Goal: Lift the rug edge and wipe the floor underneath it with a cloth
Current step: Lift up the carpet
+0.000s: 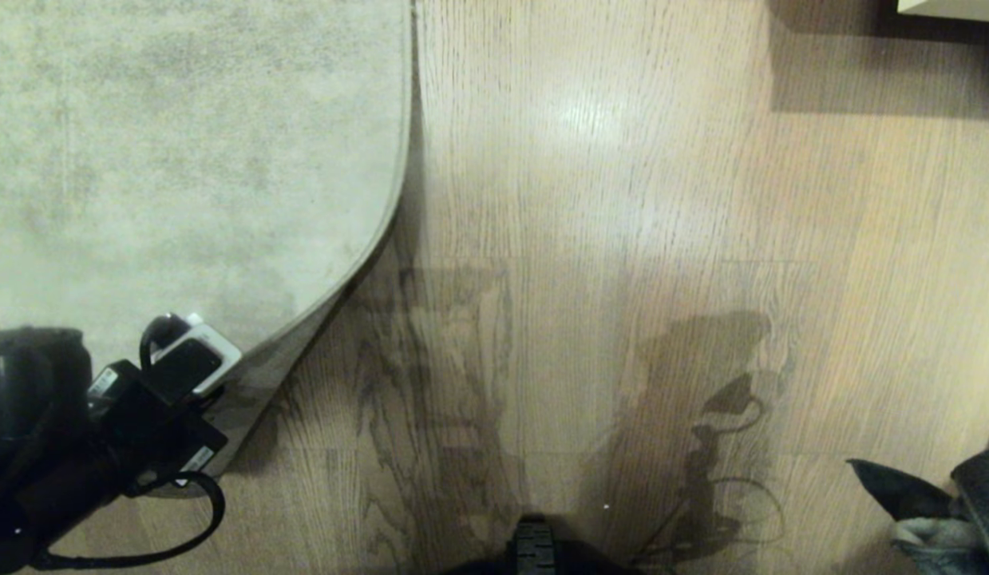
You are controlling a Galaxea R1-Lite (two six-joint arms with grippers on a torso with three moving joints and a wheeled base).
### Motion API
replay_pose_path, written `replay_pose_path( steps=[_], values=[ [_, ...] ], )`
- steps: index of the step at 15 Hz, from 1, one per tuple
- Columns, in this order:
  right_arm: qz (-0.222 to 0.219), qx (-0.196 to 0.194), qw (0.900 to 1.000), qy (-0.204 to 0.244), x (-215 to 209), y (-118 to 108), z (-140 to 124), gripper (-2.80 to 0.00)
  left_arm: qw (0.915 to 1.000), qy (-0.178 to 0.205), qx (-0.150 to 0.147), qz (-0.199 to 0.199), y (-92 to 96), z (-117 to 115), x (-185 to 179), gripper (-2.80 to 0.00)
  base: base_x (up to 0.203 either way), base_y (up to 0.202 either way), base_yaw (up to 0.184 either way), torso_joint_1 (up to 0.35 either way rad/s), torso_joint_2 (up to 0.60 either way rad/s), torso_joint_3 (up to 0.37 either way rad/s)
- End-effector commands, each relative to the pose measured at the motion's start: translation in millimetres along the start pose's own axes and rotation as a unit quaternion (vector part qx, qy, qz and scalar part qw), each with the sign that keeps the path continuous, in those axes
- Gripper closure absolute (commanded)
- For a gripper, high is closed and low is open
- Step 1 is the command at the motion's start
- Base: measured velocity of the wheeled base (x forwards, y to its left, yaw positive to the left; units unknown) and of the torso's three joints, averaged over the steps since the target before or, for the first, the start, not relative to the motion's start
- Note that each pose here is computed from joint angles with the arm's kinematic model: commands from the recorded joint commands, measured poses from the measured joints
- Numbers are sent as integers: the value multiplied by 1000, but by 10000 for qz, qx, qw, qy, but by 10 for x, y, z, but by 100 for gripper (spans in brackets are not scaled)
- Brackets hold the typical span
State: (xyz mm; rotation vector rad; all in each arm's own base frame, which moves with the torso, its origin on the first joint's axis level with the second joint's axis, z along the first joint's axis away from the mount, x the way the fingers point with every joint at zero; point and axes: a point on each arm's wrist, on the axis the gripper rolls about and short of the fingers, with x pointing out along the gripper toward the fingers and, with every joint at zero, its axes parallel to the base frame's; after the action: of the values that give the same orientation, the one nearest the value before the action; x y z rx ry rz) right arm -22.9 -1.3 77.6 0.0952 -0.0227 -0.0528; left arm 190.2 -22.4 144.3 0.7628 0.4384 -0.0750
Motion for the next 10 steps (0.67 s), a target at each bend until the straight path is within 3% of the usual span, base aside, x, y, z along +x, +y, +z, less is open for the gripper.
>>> replay_pose_path(
  steps=[1, 10],
  values=[
    [1, 2, 10000, 1, 0, 0, 0, 0, 10000, -43, -74, 18, 6, 17, 2, 0, 0, 0, 0, 0, 0, 0],
    [6, 2, 10000, 0, 1, 0, 2, 0, 9994, -150, -287, 127, 12, 11, -19, 0, 0, 0, 0, 0, 0, 0]
  ],
)
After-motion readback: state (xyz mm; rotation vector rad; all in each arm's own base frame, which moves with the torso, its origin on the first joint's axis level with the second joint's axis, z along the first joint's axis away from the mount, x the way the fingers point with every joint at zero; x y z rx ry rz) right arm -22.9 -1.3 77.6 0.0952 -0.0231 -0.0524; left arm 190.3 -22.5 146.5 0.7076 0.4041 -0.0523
